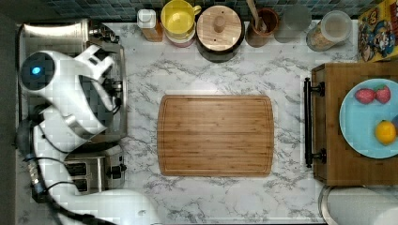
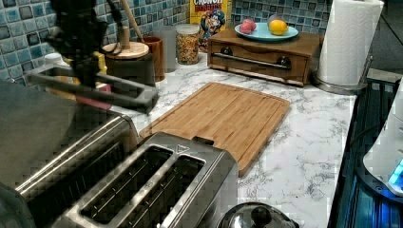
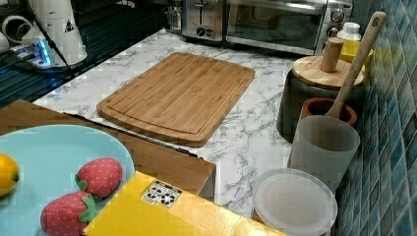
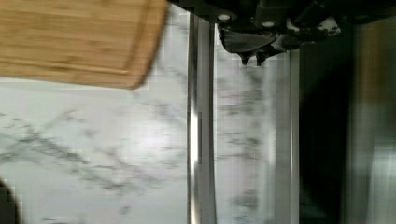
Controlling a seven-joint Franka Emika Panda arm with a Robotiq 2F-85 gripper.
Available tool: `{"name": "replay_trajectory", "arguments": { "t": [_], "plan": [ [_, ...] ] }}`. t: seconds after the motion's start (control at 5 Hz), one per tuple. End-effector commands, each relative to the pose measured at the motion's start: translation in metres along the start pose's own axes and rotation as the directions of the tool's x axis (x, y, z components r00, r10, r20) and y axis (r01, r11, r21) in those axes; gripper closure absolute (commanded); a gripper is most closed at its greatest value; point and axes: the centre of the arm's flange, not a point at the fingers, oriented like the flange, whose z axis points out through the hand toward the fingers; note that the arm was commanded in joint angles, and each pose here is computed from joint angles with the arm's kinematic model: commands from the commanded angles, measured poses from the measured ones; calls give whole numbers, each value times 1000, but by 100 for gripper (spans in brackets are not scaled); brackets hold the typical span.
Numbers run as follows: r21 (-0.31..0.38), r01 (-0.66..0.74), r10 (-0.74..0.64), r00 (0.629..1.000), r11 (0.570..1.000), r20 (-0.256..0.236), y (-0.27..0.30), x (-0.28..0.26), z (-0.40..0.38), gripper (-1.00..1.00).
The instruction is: Close the oven.
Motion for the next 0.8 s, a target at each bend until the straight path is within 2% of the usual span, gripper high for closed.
{"name": "replay_trajectory", "arguments": {
  "t": [0.2,0.4,0.8],
  "plan": [
    [-35,-121,108,960,992,-259,-61,-6,-123,100],
    [-27,-194,182,952,981,-245,-50,-2,-136,100],
    [-27,-195,182,952,981,-245,-50,-2,-137,100]
  ]
}}
